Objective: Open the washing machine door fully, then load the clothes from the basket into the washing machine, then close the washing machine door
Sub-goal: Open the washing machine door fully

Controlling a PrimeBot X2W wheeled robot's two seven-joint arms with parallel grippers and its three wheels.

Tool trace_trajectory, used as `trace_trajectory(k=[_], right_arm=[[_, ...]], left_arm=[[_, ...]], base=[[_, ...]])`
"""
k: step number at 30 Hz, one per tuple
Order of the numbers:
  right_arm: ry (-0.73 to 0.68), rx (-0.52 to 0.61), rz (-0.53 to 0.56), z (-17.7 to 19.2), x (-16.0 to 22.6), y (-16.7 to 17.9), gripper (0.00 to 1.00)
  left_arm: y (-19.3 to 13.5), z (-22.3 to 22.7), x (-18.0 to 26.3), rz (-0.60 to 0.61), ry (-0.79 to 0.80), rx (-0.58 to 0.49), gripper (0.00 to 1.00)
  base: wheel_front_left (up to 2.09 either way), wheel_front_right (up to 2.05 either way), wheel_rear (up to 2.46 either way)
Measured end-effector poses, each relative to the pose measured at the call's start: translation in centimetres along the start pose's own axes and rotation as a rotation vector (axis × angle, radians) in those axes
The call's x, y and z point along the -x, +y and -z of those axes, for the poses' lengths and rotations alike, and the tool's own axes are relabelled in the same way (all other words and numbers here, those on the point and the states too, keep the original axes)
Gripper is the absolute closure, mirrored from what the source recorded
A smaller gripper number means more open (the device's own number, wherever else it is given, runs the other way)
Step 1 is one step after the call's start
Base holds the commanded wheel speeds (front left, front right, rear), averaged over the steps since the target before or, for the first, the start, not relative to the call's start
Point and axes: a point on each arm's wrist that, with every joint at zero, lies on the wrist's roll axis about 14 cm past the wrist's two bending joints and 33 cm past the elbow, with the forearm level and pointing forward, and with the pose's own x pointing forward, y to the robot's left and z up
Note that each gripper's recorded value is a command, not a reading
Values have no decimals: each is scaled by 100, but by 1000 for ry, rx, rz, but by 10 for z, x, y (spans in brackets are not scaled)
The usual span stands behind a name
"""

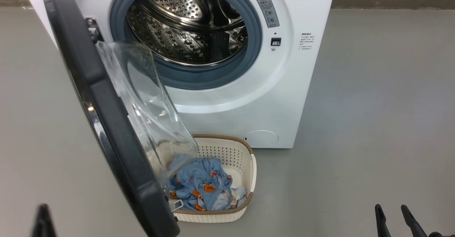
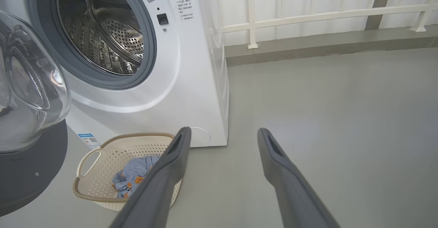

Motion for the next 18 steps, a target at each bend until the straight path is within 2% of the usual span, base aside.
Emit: trace_trajectory(k=[4,9,11,14,18], right_arm=[[0,-1,-2,0,-1,1,0],[-4,0,-8,-1,-3,3,0],[-6,0,-13,-2,-4,4,0],[-9,0,-23,-3,-5,7,0],[-10,-3,-40,-3,-7,13,0]], left_arm=[[2,-56,-10,-35,-176,15,100],[-37,-145,-5,65,-462,60,100],[-62,-169,7,143,-538,81,100],[-110,-188,29,322,-594,159,100],[-168,-187,58,558,-548,253,100]], base=[[0,0,0],[0,0,0],[0,0,0],[0,0,0],[0,0,0]])
